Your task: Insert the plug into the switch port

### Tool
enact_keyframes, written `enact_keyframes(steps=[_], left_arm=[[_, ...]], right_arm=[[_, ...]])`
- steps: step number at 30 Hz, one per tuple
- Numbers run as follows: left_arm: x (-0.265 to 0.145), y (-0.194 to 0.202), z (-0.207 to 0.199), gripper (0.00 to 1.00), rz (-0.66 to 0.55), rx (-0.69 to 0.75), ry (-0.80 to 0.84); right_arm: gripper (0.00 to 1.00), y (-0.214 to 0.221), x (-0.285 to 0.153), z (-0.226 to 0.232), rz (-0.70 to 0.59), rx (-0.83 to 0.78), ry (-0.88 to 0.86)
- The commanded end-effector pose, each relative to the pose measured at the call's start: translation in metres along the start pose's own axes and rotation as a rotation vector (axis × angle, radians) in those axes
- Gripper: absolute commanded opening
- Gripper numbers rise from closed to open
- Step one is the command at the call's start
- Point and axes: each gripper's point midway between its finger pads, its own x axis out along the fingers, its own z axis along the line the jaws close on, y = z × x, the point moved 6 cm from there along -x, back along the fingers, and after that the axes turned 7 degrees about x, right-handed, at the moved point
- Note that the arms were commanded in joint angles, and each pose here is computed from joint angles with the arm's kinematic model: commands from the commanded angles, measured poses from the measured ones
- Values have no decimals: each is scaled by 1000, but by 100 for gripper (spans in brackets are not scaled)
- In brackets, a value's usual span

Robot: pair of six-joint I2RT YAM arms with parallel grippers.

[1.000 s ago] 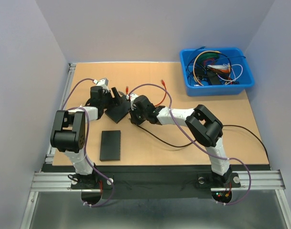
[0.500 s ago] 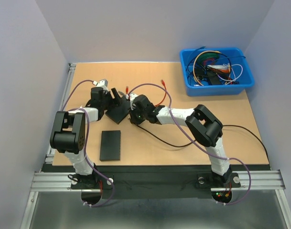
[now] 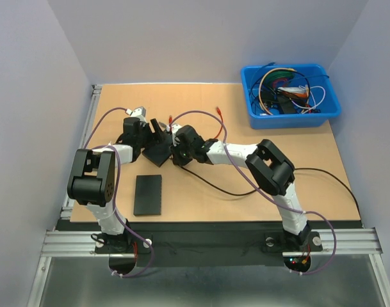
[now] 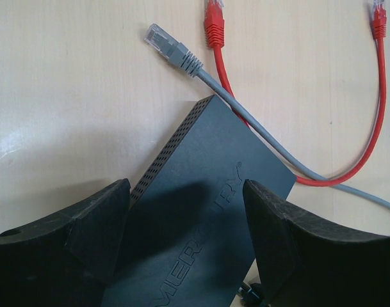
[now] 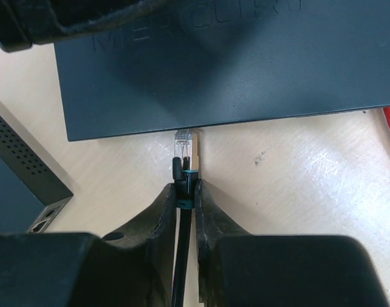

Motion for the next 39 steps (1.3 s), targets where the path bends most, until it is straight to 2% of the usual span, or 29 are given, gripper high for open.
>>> enact_keyframes(steps=[1, 15, 31, 39], left_arm=[[-7, 5, -10, 81, 22, 5, 31], [-7, 6, -12, 82, 21, 16, 26], [-7, 7, -14, 82, 25, 20, 30], [-5, 7, -14, 81, 29, 24, 25]], right_arm=[[0, -17, 4, 9, -52, 8, -31], [1, -35, -8, 28, -75, 31, -122], [0, -42, -7, 9, -113, 21, 5], [0, -48, -6, 13, -106, 35, -56]])
